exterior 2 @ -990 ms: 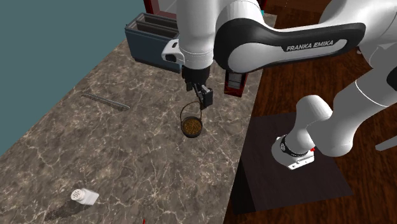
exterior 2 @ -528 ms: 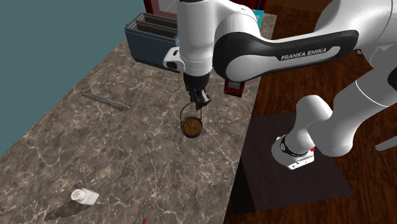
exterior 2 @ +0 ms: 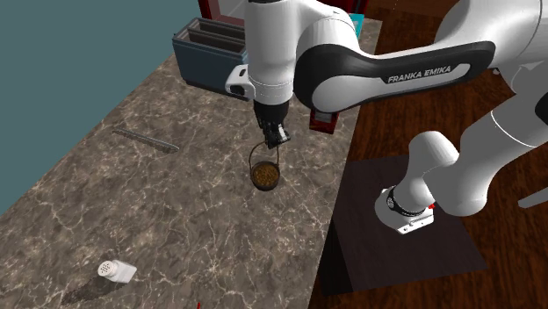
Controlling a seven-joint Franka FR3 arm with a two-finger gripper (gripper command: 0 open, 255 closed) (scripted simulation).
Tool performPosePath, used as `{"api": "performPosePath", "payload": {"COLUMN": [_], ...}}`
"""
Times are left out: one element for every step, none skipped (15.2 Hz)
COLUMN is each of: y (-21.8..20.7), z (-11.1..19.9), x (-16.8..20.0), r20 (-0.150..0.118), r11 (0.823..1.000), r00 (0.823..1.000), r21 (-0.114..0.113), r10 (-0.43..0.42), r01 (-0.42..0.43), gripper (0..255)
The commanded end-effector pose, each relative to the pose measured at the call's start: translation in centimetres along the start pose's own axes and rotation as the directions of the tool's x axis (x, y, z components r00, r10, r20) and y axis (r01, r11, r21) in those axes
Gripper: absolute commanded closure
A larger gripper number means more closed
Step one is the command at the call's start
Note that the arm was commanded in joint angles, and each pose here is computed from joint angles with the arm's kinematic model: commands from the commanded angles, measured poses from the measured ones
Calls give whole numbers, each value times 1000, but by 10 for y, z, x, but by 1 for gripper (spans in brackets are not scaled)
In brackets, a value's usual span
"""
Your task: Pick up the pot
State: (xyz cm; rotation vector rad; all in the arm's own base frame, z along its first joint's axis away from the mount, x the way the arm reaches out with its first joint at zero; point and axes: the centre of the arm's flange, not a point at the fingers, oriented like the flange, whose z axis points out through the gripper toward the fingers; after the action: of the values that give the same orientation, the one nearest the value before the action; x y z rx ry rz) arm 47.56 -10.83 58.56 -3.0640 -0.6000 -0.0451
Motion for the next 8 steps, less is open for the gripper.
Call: {"api": "performPosePath", "payload": {"y": [0, 0, 0, 0, 0, 0, 0, 0], "z": [-6, -11, -16, -21, -27, -32, -37, -42], "x": [0, 0, 0, 0, 0, 1, 1, 1], "r20": [0, 0, 0, 0, 0, 0, 0, 0], "r11": [1000, 1000, 1000, 1000, 1000, 1000, 1000, 1000], "r00": [1000, 1000, 1000, 1000, 1000, 1000, 1000, 1000], "r21": [0, 0, 0, 0, 0, 0, 0, 0], "r10": [0, 0, 0, 0, 0, 0, 0, 0], "r01": [0, 0, 0, 0, 0, 0, 0, 0], "gripper": [255, 255, 255, 255, 255, 255, 255, 255]}}
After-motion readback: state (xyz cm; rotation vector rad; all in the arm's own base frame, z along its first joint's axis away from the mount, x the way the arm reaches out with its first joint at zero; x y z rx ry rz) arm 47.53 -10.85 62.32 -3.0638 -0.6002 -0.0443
